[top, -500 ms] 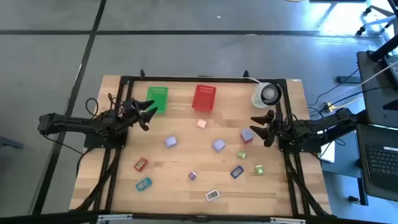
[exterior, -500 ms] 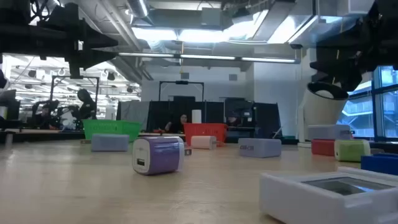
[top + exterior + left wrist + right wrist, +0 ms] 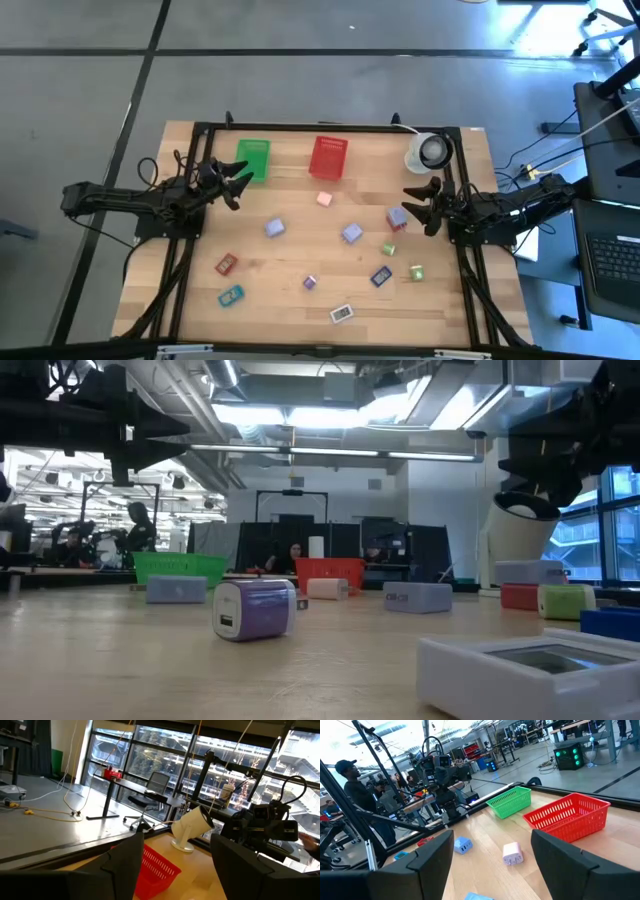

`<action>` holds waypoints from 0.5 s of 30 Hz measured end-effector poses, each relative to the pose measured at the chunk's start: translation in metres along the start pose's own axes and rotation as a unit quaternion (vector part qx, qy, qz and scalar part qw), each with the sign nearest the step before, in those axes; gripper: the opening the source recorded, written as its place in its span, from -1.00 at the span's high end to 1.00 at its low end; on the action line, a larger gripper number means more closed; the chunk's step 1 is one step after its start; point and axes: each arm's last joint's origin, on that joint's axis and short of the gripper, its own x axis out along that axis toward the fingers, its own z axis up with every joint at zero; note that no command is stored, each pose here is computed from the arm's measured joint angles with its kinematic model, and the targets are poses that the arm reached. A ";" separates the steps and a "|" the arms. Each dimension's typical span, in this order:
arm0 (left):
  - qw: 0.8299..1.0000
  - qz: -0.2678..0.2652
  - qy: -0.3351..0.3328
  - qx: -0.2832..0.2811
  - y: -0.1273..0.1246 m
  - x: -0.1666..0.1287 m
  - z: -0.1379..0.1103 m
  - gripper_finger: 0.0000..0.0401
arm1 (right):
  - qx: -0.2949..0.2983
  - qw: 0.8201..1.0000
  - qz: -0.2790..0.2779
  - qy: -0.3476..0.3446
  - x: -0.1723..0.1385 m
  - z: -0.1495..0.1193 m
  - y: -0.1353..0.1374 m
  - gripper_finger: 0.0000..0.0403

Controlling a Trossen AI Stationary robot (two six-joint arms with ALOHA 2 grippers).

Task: Pick & Place Office items

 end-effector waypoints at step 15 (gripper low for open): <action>1.000 0.000 0.000 0.000 0.000 0.000 0.000 -0.13 | 0.063 0.998 -0.009 -0.008 0.000 0.001 0.000 -0.34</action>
